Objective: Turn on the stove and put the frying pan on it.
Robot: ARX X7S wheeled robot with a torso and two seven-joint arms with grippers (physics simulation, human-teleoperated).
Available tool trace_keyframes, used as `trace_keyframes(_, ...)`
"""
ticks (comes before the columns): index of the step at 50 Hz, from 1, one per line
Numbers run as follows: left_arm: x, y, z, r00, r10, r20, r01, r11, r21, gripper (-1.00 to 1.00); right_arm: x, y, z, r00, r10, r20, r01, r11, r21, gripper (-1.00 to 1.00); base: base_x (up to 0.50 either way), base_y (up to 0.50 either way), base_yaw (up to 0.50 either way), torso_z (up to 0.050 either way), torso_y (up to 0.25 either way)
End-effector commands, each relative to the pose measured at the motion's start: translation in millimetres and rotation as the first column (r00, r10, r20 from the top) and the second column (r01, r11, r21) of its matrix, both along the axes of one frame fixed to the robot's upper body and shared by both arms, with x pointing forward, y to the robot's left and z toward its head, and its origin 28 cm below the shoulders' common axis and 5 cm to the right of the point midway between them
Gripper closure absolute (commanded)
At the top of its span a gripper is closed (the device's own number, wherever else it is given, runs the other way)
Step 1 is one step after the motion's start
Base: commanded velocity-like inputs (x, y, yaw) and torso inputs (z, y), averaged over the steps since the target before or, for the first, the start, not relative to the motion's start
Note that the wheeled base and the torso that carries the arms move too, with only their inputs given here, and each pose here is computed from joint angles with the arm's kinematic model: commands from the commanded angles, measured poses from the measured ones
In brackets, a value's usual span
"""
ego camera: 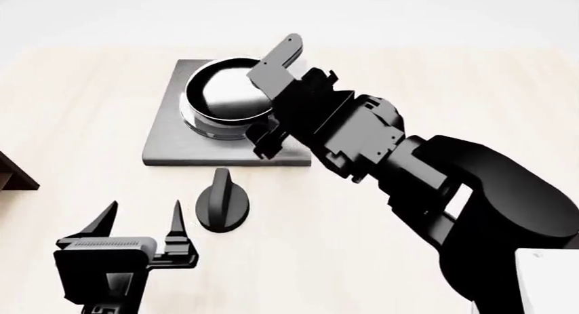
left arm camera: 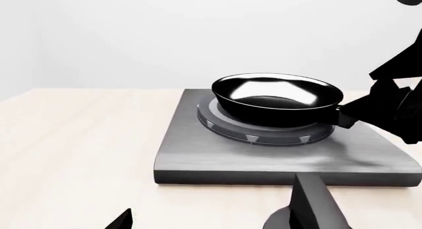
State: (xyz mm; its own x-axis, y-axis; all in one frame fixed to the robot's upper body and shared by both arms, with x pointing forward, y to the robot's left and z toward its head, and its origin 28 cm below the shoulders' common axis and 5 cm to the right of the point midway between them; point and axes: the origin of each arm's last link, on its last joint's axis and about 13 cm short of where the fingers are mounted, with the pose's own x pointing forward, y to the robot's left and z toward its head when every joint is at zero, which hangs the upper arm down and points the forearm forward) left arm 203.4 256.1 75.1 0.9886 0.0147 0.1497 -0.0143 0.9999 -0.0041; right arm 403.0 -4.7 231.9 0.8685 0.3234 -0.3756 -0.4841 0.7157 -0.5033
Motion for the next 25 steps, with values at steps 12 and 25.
trace_keyframes(12,0,1.2,3,1.0,0.016,0.0,-0.016,1.0,0.0,-1.0,-4,-17.1,52,0.99,0.068,0.126,-0.084,0.989,0.124,-1.0,0.0,0.0,0.0,0.0,0.0)
trace_keyframes(25,-4,-1.7,12,0.999,-0.001,0.044,0.0,1.0,0.012,-1.0,-66,-71.1,38,0.961,0.11,0.256,-0.167,0.963,0.212,-1.0,0.0,0.0,0.0,0.0,0.0)
